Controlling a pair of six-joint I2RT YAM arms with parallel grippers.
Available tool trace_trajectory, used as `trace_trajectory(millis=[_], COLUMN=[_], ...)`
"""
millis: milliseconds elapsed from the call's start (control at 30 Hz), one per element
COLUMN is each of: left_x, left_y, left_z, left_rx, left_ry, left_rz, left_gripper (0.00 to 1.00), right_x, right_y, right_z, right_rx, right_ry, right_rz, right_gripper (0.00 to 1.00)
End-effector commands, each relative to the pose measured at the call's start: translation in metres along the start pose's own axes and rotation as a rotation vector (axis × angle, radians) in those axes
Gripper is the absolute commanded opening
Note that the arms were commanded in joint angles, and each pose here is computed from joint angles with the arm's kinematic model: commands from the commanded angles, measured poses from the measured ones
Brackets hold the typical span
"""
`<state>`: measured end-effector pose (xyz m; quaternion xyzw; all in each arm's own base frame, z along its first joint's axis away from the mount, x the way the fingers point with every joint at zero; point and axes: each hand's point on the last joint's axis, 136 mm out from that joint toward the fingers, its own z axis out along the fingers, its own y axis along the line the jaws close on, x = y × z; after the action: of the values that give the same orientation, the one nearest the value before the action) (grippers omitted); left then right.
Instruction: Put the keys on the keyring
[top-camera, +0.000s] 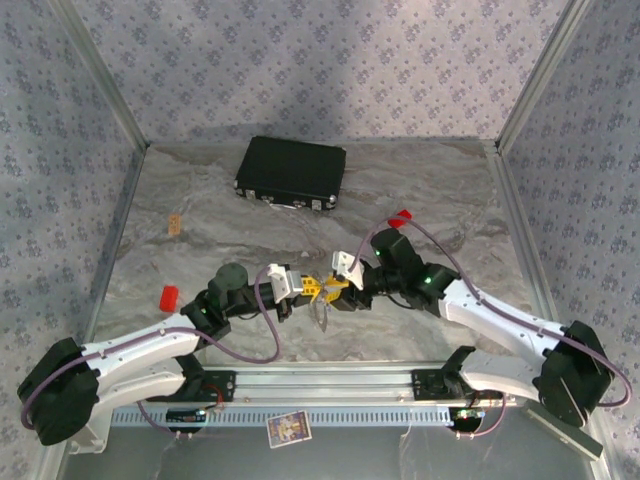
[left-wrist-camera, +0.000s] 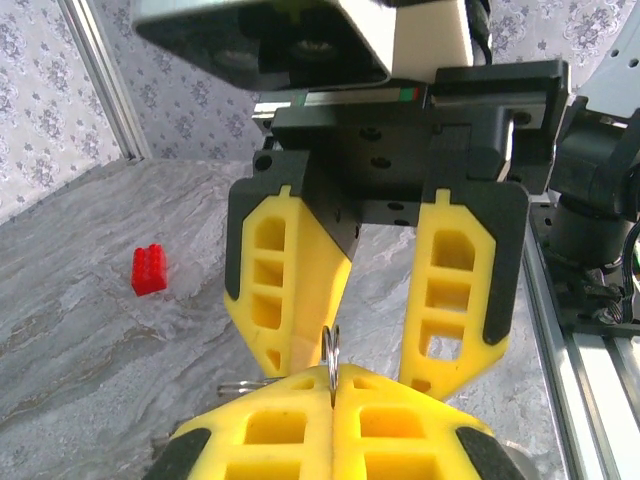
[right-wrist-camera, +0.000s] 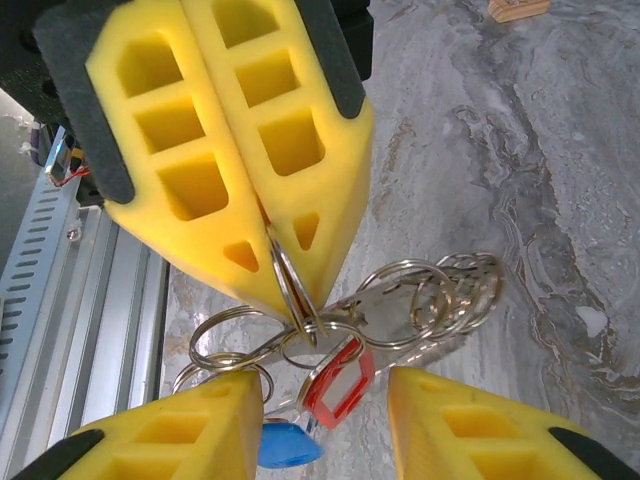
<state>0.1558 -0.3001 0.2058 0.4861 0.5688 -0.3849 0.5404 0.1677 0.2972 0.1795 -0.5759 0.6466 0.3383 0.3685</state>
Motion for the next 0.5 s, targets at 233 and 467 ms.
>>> trace_trajectory(millis=[233,467], left_x=[-0.031,-0.026], left_y=[-0.001,0.004], left_z=[-0.005,-0.005], left_rx=[0.004,-0.023], left_ry=[-0.107,-0.075], left_rz=[0.042,0.042], left_gripper=[0.0,0.0], right_x=[0.0,-0.004], right_y=[-0.015,-0.015], right_z=[0.012,0.001], right_rx=[0.068,0.096], right_ry=[0.009,0.018], right_rz=[-0.013,-0.038], right_gripper=[0.35,0.16])
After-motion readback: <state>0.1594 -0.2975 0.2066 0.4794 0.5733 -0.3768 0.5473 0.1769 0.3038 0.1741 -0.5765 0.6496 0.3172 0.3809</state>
